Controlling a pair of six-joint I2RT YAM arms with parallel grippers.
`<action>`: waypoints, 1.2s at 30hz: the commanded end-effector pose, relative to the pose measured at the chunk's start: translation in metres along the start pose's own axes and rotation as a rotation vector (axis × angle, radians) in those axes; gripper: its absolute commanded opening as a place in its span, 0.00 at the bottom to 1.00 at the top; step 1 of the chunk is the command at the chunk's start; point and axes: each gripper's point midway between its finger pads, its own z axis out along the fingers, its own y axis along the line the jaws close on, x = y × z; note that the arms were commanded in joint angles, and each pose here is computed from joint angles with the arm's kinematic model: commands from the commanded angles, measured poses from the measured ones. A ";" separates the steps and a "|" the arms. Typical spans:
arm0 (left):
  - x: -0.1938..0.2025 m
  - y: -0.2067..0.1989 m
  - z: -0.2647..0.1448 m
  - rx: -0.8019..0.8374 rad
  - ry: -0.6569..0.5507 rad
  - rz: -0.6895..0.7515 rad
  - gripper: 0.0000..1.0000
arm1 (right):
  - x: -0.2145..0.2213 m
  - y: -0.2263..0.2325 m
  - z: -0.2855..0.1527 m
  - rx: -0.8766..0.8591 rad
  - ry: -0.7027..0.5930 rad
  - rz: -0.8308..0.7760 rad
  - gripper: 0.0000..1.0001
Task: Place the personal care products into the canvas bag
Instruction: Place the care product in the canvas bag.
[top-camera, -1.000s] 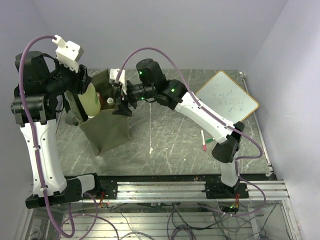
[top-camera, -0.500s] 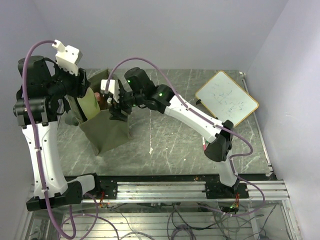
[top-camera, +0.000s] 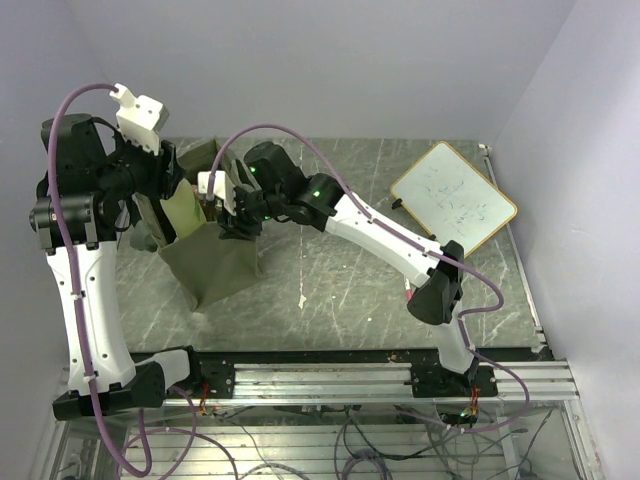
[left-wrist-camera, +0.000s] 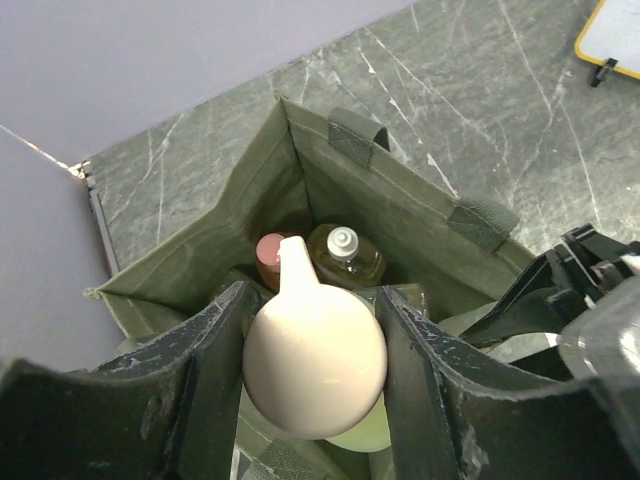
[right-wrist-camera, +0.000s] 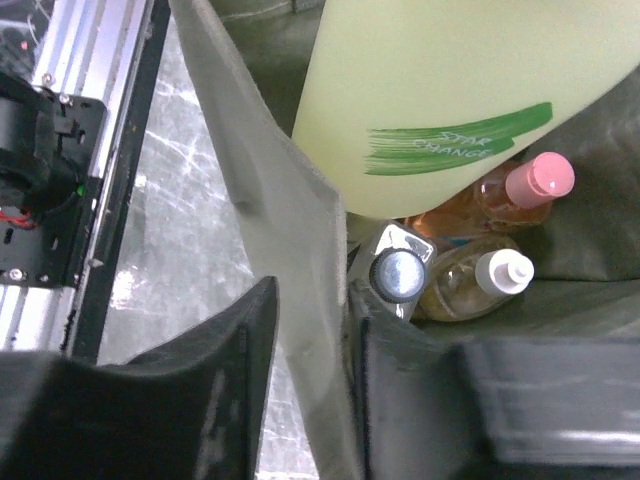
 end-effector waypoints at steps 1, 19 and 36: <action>-0.039 -0.013 -0.016 0.058 -0.148 0.080 0.07 | -0.009 0.008 -0.007 -0.025 -0.026 -0.025 0.26; -0.014 -0.045 -0.015 0.263 -0.069 0.129 0.07 | -0.026 0.006 -0.015 -0.012 -0.074 -0.024 0.00; 0.025 -0.060 -0.001 0.361 0.003 0.070 0.07 | -0.061 0.009 -0.036 -0.005 -0.161 -0.055 0.00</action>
